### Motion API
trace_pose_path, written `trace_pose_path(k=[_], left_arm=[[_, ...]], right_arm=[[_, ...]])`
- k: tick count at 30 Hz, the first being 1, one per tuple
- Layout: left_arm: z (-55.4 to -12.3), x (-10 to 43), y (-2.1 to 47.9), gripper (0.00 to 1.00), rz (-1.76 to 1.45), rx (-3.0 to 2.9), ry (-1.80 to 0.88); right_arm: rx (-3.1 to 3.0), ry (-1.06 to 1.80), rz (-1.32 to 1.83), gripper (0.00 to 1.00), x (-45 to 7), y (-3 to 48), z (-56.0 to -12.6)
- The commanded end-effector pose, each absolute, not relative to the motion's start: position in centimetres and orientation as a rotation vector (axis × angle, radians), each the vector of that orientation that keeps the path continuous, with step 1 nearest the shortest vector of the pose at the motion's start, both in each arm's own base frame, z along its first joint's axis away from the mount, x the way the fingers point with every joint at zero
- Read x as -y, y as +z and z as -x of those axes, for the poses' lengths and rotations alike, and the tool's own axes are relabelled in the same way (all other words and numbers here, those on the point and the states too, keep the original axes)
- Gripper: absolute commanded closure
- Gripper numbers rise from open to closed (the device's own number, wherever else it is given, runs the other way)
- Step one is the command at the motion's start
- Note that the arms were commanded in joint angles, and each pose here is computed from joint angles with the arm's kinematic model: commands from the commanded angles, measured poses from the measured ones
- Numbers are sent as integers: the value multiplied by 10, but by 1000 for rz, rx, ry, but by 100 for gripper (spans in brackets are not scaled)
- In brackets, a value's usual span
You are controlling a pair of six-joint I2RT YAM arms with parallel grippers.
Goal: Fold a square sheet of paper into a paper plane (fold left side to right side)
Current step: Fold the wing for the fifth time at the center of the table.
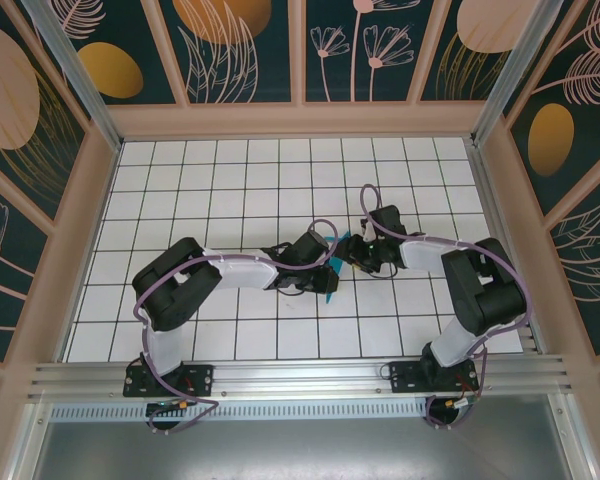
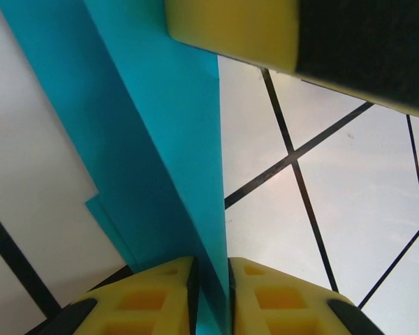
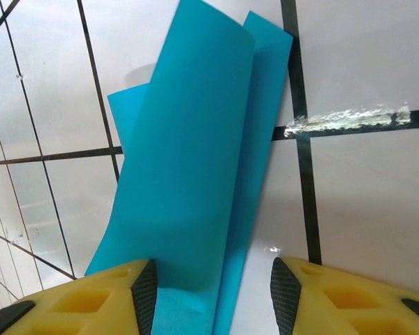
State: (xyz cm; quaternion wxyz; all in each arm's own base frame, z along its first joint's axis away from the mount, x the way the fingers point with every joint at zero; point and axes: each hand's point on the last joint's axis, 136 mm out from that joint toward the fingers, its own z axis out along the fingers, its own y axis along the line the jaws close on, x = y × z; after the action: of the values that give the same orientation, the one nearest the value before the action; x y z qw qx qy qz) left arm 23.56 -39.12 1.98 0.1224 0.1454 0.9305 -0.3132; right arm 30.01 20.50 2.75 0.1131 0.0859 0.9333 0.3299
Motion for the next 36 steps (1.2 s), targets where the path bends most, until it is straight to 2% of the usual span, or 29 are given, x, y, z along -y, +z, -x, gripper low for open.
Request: trace_pose_path(k=[1, 7, 36], left_arm=[[-238, 393, 31, 78, -418, -2685, -954], [-240, 396, 43, 71, -422, -2650, -992], [-249, 387, 69, 59, -362, -2589, -1047]], right_arm=[[-2816, 906, -277, 50, -201, 10, -293], [-2852, 884, -295, 51, -200, 3, -292], [-2894, 866, -277, 52, -206, -4, -291]])
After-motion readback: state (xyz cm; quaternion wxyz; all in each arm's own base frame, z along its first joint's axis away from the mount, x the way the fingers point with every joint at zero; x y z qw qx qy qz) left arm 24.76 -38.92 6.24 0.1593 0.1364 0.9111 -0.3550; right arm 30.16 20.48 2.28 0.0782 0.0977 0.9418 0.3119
